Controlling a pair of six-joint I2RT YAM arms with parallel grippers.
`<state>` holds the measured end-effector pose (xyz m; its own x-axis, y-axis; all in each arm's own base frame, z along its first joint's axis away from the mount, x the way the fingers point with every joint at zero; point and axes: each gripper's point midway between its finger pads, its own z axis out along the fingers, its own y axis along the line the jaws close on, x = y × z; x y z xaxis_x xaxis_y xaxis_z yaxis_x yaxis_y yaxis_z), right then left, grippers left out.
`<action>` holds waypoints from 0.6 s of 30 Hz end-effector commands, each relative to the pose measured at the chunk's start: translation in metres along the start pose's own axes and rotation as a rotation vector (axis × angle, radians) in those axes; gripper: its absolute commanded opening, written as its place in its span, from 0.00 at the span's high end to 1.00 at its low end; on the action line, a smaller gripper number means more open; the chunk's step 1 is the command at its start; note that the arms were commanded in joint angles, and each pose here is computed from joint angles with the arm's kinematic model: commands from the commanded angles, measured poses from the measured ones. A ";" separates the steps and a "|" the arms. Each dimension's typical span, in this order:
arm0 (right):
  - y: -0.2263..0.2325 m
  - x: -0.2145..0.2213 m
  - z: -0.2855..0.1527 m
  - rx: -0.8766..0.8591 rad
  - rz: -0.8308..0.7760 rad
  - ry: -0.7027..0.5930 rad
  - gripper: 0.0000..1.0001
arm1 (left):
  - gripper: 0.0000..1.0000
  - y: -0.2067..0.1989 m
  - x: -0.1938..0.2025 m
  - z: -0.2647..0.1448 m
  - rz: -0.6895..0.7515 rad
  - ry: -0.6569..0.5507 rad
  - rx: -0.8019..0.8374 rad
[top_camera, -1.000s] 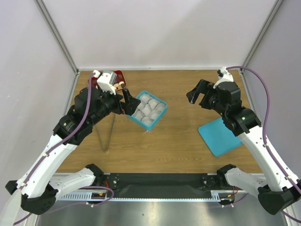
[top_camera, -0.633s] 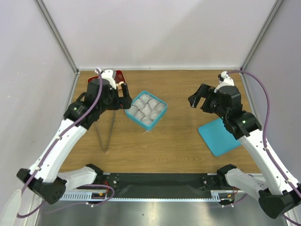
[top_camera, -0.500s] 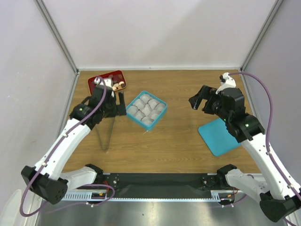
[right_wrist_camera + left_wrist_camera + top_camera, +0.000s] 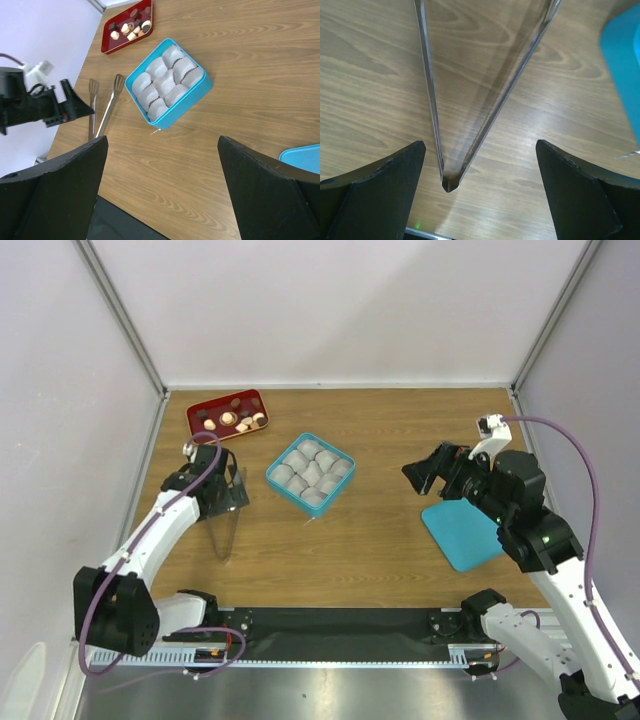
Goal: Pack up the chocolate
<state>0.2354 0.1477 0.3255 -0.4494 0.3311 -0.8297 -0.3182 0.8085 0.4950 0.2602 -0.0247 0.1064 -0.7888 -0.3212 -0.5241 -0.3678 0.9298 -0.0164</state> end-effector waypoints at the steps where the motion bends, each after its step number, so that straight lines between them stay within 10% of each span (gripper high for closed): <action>1: 0.013 -0.006 -0.008 -0.073 -0.003 -0.035 0.00 | 0.00 -0.003 0.003 0.015 -0.017 -0.005 0.019; 18: 0.014 -0.004 -0.009 -0.090 -0.028 -0.041 0.00 | 0.00 0.007 0.045 0.059 -0.080 0.148 -0.012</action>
<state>0.2238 0.1497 0.3267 -0.4415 0.3212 -0.8378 -0.3649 0.7887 0.4947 0.2504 -0.0181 0.0442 -0.8262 -0.3806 -0.4153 -0.4113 0.9113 -0.0169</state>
